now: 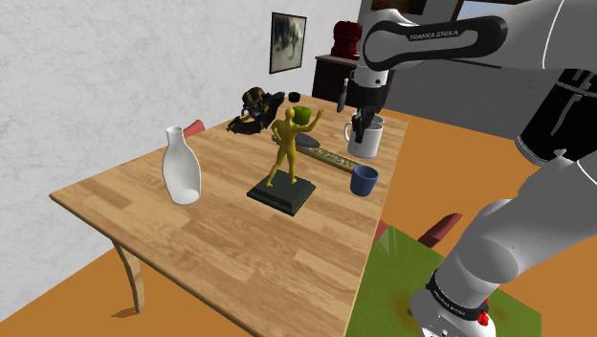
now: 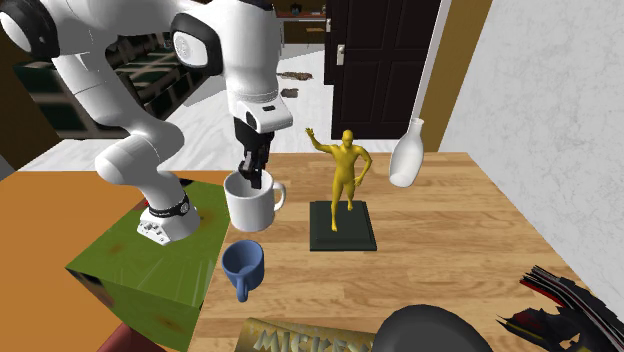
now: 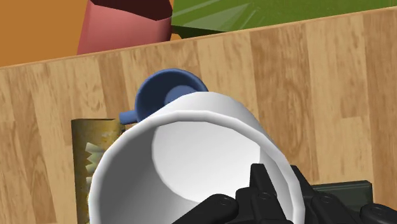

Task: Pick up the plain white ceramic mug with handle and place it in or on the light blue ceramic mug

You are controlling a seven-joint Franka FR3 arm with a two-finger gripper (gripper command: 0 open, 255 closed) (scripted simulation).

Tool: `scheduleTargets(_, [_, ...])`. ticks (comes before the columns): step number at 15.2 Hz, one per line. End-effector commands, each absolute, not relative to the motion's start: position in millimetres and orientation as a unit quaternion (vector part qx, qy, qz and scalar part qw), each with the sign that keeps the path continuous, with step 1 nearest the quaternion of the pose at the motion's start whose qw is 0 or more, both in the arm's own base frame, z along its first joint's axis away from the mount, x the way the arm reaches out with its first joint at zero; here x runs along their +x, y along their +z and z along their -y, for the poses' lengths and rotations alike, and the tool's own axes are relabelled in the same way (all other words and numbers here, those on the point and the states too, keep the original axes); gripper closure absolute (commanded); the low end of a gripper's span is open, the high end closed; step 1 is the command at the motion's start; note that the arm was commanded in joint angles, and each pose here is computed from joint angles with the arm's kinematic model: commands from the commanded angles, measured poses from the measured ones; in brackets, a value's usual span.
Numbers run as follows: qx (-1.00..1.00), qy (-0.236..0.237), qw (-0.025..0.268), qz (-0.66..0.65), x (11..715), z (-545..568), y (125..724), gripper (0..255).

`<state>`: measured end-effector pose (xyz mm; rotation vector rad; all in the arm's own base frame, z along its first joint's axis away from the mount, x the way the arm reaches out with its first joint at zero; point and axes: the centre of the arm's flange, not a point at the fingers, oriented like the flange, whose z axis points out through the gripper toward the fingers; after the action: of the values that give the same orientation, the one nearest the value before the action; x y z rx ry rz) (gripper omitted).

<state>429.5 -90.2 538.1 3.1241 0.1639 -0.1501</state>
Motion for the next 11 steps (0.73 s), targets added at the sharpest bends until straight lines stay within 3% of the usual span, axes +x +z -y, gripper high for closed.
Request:
scheduleTargets(1, [0.997, -0.048, 0.005, -0.053, 425, 117, 537, 255])
scheduleTargets(11, [0.997, -0.048, 0.005, -0.053, 422, 154, 502, 255])
